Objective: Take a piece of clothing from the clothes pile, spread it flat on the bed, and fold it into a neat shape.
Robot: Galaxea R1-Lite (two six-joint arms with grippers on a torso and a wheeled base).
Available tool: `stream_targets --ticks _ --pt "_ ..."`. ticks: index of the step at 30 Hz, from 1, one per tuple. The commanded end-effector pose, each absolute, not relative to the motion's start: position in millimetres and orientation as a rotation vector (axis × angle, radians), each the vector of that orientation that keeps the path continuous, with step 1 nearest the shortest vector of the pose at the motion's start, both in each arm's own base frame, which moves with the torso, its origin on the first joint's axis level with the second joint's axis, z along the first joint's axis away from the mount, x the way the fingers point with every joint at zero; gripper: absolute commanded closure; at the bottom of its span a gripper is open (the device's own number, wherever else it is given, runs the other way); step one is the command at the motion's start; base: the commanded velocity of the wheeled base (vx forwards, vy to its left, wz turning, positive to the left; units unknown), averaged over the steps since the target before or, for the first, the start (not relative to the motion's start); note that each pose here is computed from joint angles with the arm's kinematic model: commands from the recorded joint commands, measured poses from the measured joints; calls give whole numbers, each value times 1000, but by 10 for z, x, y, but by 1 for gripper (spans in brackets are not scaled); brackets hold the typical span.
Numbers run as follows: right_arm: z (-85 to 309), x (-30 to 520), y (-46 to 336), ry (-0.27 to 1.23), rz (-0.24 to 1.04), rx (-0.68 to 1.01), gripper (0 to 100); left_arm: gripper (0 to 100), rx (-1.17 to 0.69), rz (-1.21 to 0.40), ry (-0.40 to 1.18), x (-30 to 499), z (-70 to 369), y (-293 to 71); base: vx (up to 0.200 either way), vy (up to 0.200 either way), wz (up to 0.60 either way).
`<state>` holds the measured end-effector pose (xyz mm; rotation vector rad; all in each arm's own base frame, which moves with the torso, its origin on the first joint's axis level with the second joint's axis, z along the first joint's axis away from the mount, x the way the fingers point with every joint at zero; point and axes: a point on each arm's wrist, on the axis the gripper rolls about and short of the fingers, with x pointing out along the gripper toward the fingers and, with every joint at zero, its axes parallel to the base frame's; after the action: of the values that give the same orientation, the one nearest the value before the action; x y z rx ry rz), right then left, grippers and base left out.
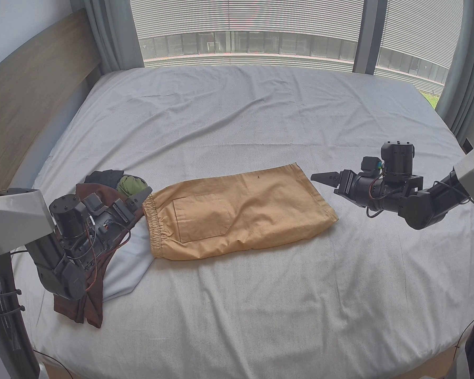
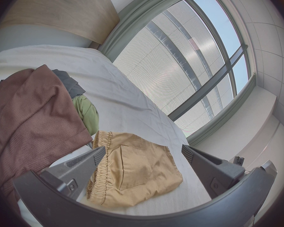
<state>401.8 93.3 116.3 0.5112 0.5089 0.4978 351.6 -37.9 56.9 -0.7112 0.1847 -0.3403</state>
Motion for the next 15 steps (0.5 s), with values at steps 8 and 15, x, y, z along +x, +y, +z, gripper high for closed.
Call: stream_targets --ticks 8,15 --pt "1203 3765 913 502 513 530 0 0 -706 -375 165 3387 740 -450 0 0 0" --pt "1002 3731 929 512 516 529 0 0 -704 -379 173 3384 726 -476 0 0 0"
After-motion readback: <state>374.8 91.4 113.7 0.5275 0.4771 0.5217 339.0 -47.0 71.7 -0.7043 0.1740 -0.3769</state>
